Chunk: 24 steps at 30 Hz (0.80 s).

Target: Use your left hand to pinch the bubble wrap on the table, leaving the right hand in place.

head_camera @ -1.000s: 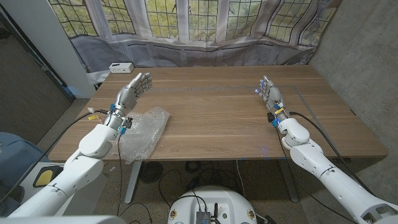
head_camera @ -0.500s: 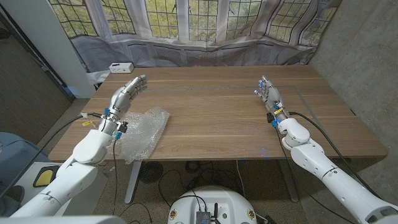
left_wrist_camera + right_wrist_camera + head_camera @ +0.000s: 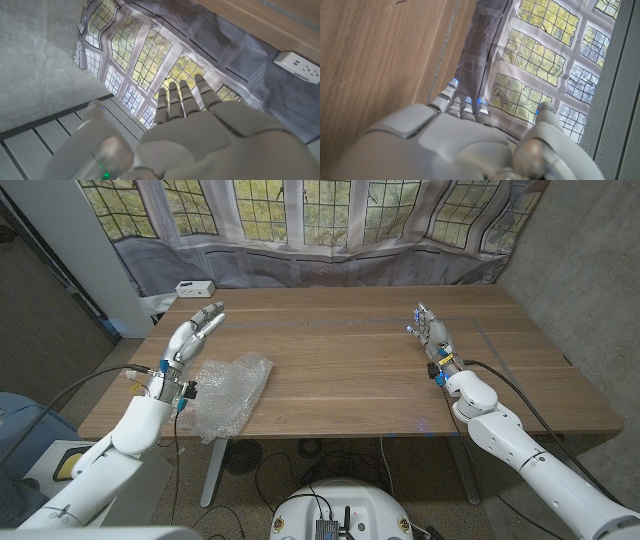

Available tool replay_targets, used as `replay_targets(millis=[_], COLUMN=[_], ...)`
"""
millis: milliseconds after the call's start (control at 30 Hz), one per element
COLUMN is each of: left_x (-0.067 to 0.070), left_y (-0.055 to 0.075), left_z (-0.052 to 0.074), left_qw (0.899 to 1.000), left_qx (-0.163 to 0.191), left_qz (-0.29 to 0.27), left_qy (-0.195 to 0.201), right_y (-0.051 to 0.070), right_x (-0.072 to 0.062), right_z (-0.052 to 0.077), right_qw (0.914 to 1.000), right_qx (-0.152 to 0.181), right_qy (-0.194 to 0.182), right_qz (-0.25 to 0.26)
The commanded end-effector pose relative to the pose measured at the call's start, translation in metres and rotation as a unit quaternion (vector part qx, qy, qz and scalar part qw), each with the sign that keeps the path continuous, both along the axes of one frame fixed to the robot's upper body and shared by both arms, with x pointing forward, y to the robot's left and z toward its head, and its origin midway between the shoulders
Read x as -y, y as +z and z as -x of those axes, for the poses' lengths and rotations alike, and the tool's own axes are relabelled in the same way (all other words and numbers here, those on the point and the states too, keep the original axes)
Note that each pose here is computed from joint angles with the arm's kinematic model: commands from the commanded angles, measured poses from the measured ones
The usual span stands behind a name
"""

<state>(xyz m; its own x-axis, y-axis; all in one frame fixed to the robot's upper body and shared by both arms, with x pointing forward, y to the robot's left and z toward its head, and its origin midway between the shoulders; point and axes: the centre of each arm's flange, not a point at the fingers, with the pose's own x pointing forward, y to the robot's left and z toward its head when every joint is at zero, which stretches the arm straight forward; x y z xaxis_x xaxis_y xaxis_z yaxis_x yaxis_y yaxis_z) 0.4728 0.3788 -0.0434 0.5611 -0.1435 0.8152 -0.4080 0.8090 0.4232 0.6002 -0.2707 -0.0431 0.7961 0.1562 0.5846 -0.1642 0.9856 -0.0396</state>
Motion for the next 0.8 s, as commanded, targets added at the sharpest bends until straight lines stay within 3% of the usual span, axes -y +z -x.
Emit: replay_targets(millis=[33,467,800], left_x=[0.000,-0.007,-0.006], left_y=[-0.007,-0.006,-0.002], left_z=[0.028,0.035,0.025], left_qw=[0.985,0.967,0.961], left_qx=[0.053,0.049,-0.011], left_qz=[-0.053,-0.075,-0.104], left_qy=[0.154,0.237,0.256], right_y=[0.001,-0.008,-0.010], right_x=[0.002,0.003,0.010], right_z=[0.001,0.002,0.010], right_qw=[1.0000,0.9998,0.9996], right_qx=[0.002,-0.019,-0.026], right_qy=[0.002,0.005,-0.001], right_qz=[0.000,0.005,0.012])
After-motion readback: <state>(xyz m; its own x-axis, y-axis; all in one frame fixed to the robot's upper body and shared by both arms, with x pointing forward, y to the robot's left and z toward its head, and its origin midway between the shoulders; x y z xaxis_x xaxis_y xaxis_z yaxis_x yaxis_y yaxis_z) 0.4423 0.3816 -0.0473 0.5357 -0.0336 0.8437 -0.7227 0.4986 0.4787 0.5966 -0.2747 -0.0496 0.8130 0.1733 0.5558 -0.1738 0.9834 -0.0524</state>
